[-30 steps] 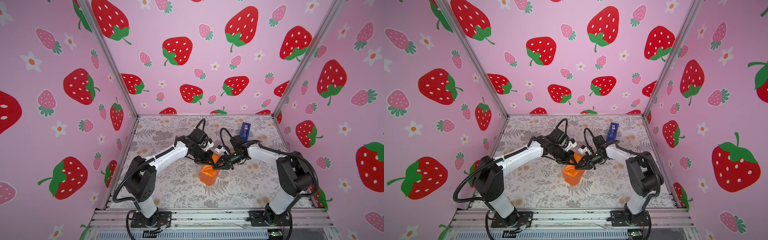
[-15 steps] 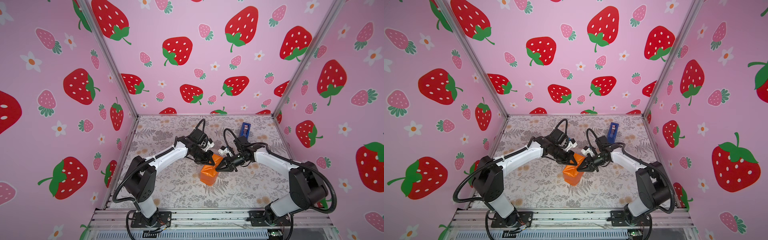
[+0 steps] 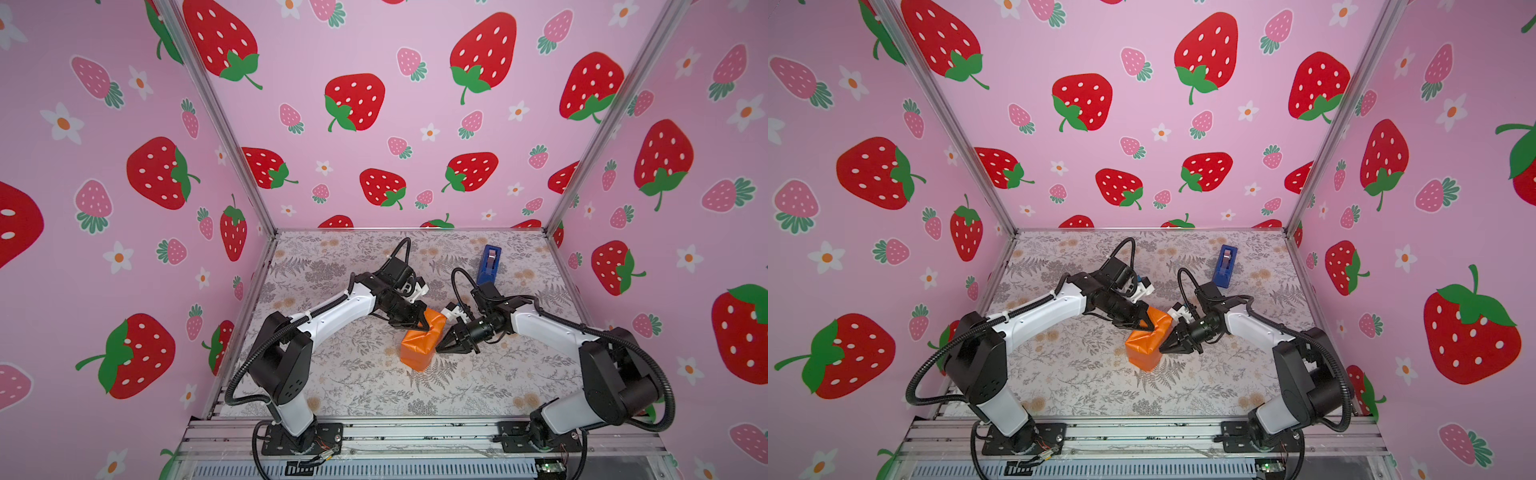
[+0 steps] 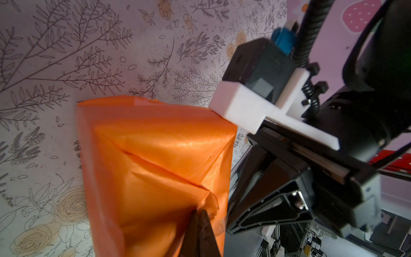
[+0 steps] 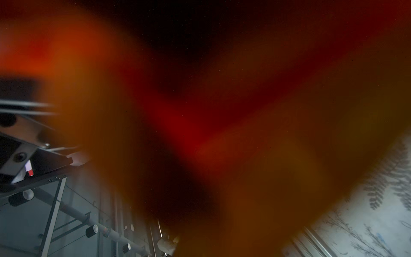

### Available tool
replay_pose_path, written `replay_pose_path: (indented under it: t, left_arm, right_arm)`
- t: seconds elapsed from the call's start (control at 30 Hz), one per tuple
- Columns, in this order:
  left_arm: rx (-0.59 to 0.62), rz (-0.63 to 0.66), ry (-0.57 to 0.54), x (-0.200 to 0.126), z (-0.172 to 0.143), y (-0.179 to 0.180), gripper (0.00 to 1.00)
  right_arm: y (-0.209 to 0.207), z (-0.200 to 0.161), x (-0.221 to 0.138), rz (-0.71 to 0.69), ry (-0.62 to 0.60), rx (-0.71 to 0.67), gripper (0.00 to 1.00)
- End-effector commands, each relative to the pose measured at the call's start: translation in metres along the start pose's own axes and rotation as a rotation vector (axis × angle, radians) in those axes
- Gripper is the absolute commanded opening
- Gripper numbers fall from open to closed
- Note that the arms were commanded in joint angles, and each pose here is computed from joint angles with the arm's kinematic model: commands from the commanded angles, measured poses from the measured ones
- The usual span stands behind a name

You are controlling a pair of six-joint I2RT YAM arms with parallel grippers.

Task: Wrap a gift box in wrapping paper
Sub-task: Stick the wrapping paper to the gift box.

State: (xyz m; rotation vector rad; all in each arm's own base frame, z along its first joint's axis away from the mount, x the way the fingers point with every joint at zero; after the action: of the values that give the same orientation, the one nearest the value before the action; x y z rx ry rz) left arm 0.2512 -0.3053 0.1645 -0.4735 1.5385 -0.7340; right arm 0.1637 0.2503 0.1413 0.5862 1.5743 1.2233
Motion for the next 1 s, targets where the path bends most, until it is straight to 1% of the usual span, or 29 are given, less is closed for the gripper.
replay_pose_path:
  t: [0.0, 0.07, 0.17, 0.23, 0.33, 0.47, 0.6, 0.7, 0.97]
  left_arm:
    - [-0.082, 0.152, 0.078, 0.015, -0.019, 0.040, 0.00]
    - [-0.082, 0.151, 0.079, 0.015, -0.018, 0.039, 0.00]
    - [-0.078, 0.148, 0.075, 0.013, -0.018, 0.037, 0.00]
    - [-0.076, 0.148, 0.074, 0.012, -0.018, 0.036, 0.00]
    - [-0.074, 0.145, 0.069, 0.011, -0.018, 0.034, 0.00]
    - [-0.076, 0.148, 0.072, 0.011, -0.018, 0.035, 0.00]
    - [-0.079, 0.146, 0.070, 0.011, -0.017, 0.034, 0.00]
    - [-0.078, 0.146, 0.069, 0.011, -0.017, 0.034, 0.00]
    - [-0.078, 0.149, 0.064, 0.008, -0.019, 0.034, 0.00]
  right_arm:
    - [-0.008, -0.006, 0.002, -0.014, -0.001, 0.020, 0.14]
    - [-0.015, -0.009, 0.003, -0.034, 0.001, 0.035, 0.16]
    - [-0.024, -0.008, -0.006, -0.144, -0.021, 0.038, 0.16]
    - [-0.024, -0.005, -0.014, -0.160, -0.056, 0.039, 0.17]
    - [-0.021, -0.004, -0.023, -0.188, -0.088, 0.031, 0.17]
    - [0.004, 0.003, -0.032, -0.149, -0.130, -0.029, 0.18]
    - [0.027, 0.010, -0.035, -0.074, -0.159, -0.078, 0.17]
    - [0.027, 0.015, -0.028, -0.052, -0.164, -0.079, 0.16]
    - [0.009, 0.020, -0.004, -0.025, -0.150, -0.056, 0.11]
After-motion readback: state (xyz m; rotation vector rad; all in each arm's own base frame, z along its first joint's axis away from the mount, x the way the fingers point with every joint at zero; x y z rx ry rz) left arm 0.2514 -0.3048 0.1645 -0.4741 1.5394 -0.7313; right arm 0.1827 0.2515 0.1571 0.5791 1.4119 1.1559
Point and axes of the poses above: each gripper's point midway between its finger pads, its own x axis out along the fingers, its own y axis along the line the jaws close on, z = x × y, the point moved 3 cm from there along -x, back along the fingers, and after that the axes turned 13 degrees about -x, right-handed, at the moved point
